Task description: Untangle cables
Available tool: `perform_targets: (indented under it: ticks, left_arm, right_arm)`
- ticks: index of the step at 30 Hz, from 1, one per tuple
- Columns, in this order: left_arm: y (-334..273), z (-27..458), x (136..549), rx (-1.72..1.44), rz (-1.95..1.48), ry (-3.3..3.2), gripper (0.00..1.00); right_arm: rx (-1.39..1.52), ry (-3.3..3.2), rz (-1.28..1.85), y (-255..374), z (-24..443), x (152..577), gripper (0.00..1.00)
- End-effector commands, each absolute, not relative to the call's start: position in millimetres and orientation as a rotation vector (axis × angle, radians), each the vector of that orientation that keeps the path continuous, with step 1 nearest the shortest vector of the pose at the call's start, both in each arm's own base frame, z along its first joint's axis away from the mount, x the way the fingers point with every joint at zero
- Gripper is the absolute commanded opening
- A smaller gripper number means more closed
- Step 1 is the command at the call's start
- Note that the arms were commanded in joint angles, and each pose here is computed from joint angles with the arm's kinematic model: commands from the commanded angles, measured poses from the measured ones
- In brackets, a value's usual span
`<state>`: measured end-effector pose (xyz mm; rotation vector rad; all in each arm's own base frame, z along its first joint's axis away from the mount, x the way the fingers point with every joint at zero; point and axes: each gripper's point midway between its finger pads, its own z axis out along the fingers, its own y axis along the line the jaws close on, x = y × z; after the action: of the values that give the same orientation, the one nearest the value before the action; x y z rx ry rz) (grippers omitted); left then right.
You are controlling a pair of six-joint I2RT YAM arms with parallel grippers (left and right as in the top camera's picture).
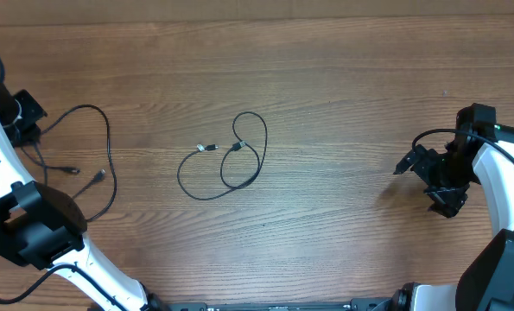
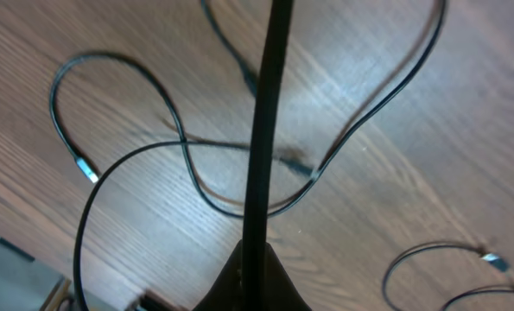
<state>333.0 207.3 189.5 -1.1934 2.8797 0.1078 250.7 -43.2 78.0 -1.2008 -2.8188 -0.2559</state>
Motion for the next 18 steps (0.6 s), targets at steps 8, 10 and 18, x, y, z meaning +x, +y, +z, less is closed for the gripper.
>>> perform_targets:
  ticks: [8, 10, 18]
  left_arm:
    - [207.1, 155.0, 322.5, -1.247, 0.130, 2.956, 0.05]
    - [207.2, 155.0, 322.7, -1.246, 0.130, 2.956, 0.05]
    - [206.8, 155.2, 322.2, -1.245, 0.129, 2.958, 0.44]
  right_arm:
    - [-1.191, -2.812, -0.263, -42.1, 75.4, 248.7, 1.00]
    - [-1.191, -2.812, -0.263, -42.1, 75.4, 248.7, 1.00]
    - [-1.191, -2.812, -0.263, -42.1, 75.4, 248.6, 1.00]
